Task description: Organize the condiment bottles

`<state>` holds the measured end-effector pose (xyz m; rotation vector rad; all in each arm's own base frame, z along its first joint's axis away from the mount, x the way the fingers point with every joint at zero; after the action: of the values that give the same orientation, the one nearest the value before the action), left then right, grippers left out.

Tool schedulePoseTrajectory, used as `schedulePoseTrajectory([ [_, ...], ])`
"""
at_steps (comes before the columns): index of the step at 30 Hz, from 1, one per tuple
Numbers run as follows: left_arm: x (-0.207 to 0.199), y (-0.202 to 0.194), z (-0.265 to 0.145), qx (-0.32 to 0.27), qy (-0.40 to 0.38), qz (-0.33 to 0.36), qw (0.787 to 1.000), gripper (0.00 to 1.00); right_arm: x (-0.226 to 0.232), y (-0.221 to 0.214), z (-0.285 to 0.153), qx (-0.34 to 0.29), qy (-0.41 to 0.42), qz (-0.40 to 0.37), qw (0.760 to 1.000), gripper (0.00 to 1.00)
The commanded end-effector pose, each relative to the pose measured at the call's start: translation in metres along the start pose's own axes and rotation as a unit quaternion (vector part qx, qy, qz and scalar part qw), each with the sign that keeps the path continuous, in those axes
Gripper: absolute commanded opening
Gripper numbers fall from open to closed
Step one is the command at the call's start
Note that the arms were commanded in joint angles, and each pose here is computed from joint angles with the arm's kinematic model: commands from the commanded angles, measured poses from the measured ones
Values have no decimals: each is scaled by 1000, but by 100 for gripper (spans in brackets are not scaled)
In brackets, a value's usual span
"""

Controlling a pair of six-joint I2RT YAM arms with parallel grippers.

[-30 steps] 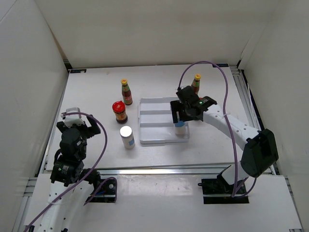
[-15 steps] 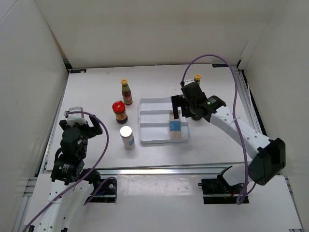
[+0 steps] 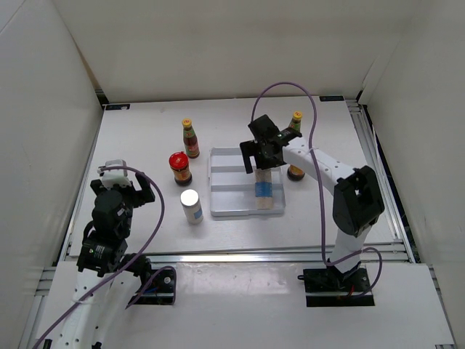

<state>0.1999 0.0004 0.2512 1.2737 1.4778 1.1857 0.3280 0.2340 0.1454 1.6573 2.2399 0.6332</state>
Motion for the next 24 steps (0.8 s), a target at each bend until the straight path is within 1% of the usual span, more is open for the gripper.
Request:
schedulePoseTrajectory([
  [1,-3,3,2,-6,-7,2,1000,100,-4,11,-2,1,-4,13,1000,100],
  [3,-1,3,2,-7,-2,2,1000,100,-3,12,2,3,-5,12,1000,99],
  [6,-1,3,2,-7,-2,2,1000,100,-11,9,10,22,1,29,999,91],
  [9,-2,2,3,-2,-2,4,1000,100,-14,6,17,32,2,34,999,87],
  [10,-2,2,3,-2,-2,4,1000,100,-13,6,16,36,14,38,999,84],
  [12,-2,2,3,-2,-2,4,1000,100,-13,4,24,46,23,42,998,81],
  [13,-2,2,3,-2,-2,4,1000,100,-11,4,24,47,29,43,998,78],
  [15,-2,-2,4,2,-1,5,1000,100,-10,4,28,52,42,47,997,75],
  [18,-2,-2,4,2,-1,5,1000,100,-8,5,29,58,59,52,995,67],
  [19,-2,-2,4,2,-1,5,1000,100,-8,5,29,58,59,52,995,60],
  [22,-2,-2,4,2,-1,5,1000,100,-6,4,29,60,65,52,995,49],
  [23,-2,-2,4,2,-1,5,1000,100,-5,10,23,46,69,53,995,42],
  [24,-2,-2,4,2,-1,5,1000,100,-5,12,18,40,71,53,995,39],
])
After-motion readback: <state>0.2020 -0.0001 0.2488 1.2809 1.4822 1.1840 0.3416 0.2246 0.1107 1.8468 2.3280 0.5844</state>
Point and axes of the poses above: each gripper's point midway between its finger pads, its own z axis out along the fingers, its own x axis along the line the jaws close on, y = z × x, the point moved 3 cm from there along -z, back along the fingers, and after that the axes turned 2 degrees about z, right-handed, at the moved point
